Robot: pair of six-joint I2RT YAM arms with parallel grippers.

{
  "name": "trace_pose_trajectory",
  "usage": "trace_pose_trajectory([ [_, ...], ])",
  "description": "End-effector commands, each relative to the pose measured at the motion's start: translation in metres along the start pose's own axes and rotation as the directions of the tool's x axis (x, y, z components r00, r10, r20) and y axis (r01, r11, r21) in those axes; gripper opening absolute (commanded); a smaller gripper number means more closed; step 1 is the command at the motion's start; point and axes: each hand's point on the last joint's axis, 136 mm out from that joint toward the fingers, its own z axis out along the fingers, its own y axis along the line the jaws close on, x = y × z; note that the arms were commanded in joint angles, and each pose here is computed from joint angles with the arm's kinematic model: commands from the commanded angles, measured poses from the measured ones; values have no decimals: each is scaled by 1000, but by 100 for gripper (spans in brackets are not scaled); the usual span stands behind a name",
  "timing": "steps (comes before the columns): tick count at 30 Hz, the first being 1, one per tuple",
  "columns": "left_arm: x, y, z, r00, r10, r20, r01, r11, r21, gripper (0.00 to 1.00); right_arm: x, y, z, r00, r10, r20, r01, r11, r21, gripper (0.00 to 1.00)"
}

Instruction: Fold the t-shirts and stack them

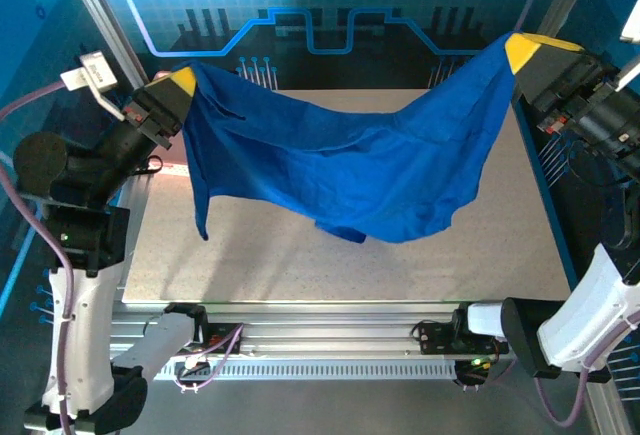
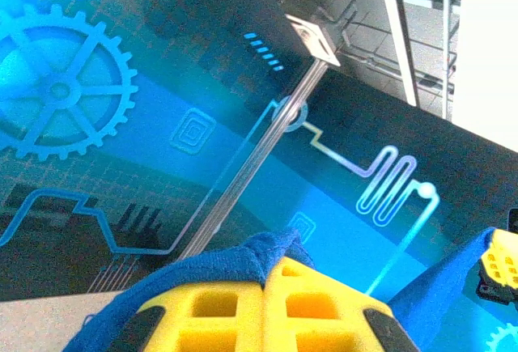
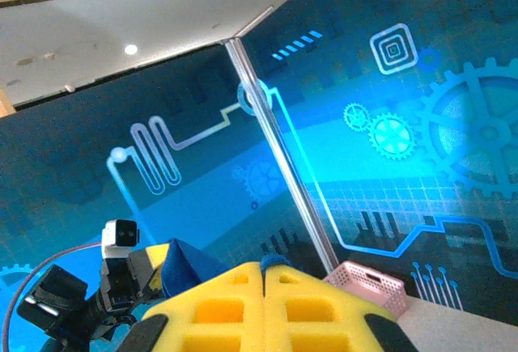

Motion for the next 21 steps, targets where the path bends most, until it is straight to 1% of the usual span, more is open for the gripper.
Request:
trace_pose_trajectory([
  [1, -12, -28, -6, 998, 57, 30, -59, 995, 74, 0, -10, 7, -1, 999, -2, 32, 3, 1000, -20, 0],
  [4, -7, -15, -1, 999, 50, 14, -51, 998, 37, 0, -5, -10, 5, 1000, 25, 13, -25, 1000, 19, 0],
  [7, 2, 8, 8, 1000, 20, -10, -20, 1000, -10, 0, 10, -42, 15, 995, 92, -34, -89, 993, 79, 0],
  [10, 16, 48, 15, 1000, -19, -22, 17, 993, -119, 0, 31, -79, 26, 984, 159, -80, -146, 978, 152, 0],
  [13, 33, 95, 26, 998, -56, -36, 47, 975, -218, 0, 57, -122, 42, 973, 188, -134, -153, 959, 237, 0],
  [16, 51, 145, 41, 995, -83, -49, 64, 950, -305, 0, 82, -165, 65, 964, 182, -194, -115, 943, 313, 0],
  [19, 67, 203, 66, 993, -89, -75, 53, 918, -393, 0, 113, -207, 98, 955, 96, -281, 25, 917, 399, 0],
  [21, 79, 243, 87, 990, -105, -98, 53, 899, -434, 0, 137, -233, 123, 933, -2, -359, 177, 873, 455, 0],
])
